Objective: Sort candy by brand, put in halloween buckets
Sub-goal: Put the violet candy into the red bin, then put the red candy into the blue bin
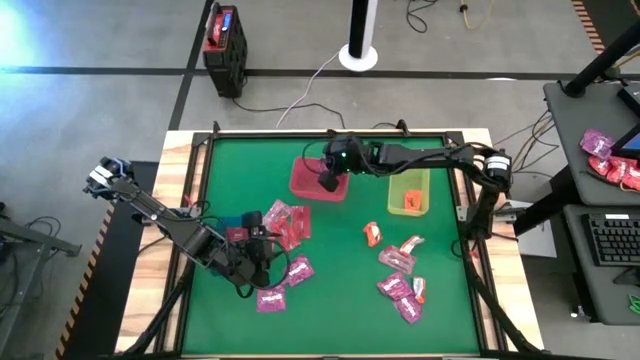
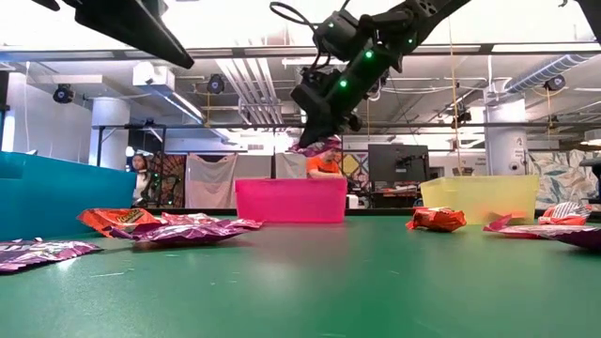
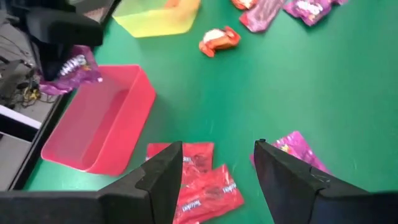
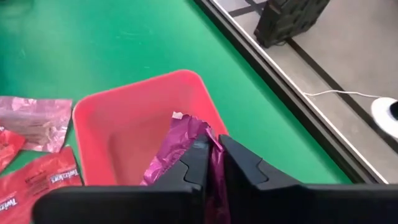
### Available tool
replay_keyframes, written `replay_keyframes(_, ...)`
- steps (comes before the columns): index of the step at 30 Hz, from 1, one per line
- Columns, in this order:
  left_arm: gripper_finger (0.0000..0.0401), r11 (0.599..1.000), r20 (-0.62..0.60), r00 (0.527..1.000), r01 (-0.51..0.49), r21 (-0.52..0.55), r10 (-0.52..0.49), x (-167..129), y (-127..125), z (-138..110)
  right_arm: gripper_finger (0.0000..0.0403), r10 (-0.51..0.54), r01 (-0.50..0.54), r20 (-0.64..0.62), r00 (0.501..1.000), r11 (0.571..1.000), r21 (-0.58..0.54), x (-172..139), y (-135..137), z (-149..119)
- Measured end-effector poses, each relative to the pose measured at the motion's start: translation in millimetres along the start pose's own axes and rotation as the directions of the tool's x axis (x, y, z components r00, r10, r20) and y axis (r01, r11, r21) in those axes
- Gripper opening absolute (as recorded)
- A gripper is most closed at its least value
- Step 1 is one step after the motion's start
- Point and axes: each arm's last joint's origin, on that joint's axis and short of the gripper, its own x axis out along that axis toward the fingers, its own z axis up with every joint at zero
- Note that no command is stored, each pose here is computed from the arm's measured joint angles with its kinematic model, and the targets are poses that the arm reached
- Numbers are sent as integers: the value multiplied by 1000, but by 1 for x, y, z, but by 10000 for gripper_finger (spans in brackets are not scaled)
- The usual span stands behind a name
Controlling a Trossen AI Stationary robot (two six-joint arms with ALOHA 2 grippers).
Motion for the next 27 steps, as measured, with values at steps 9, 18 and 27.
replay_keyframes(9, 182, 999, 21, 1000, -23, -25, 23, 1, 1, 2, 138, -2, 2, -3, 1000, 1000, -27, 1, -3, -1)
replay_keyframes(18, 182, 997, 24, 999, -21, -73, 23, 2, 0, 3, 207, 154, -154, -48, 987, 988, 3, -17, 3, 2)
replay_keyframes(27, 182, 997, 9, 999, -30, -70, 31, 21, -15, 0, 215, 287, -298, -212, 934, 954, -19, -87, 46, -15)
